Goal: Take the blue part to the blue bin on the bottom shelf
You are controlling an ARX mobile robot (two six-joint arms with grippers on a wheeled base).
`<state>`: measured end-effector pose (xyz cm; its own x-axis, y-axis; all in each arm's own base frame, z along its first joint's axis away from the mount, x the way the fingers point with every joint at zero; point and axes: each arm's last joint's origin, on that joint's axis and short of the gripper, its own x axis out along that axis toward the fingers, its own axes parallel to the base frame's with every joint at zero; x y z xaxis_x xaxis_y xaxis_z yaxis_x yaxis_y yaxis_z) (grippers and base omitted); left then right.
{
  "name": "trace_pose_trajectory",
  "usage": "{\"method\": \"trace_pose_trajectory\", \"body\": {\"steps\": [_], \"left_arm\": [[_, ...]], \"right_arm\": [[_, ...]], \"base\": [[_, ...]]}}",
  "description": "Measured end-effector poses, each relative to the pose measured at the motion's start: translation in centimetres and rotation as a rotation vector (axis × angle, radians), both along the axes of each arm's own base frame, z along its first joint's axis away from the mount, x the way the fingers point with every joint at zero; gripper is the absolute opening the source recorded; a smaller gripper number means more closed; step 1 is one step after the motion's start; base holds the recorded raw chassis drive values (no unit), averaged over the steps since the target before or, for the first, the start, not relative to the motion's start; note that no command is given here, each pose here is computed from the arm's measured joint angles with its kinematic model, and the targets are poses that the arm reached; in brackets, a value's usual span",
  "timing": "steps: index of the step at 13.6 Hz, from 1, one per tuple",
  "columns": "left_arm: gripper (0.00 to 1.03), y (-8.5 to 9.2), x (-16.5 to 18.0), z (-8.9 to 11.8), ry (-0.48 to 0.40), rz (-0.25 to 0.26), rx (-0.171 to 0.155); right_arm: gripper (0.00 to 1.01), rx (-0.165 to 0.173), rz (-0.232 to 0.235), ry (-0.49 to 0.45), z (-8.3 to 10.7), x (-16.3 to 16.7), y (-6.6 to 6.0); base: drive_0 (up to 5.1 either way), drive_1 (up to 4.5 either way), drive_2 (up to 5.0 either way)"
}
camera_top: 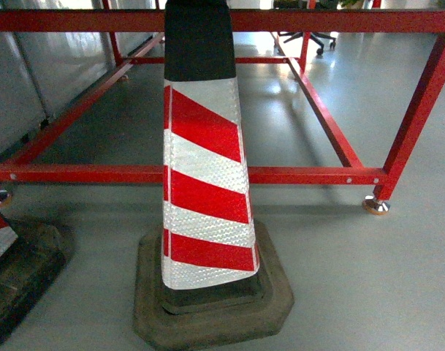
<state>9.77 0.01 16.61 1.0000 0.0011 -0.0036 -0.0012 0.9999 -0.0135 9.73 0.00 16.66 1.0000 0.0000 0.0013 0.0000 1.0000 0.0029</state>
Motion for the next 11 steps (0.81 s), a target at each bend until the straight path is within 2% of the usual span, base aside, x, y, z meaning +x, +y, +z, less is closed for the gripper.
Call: {"method": "trace_pose_trajectory", "body": {"steps": [11], "left_arm": [[0.98, 0.01, 0.00, -0.01, 0.001, 0.002, 0.000]], "right_arm": [[0.98, 0.000, 0.000, 0.000, 0.00, 0.00, 0.00]], "base": [[0.0, 0.00, 0.0]]}}
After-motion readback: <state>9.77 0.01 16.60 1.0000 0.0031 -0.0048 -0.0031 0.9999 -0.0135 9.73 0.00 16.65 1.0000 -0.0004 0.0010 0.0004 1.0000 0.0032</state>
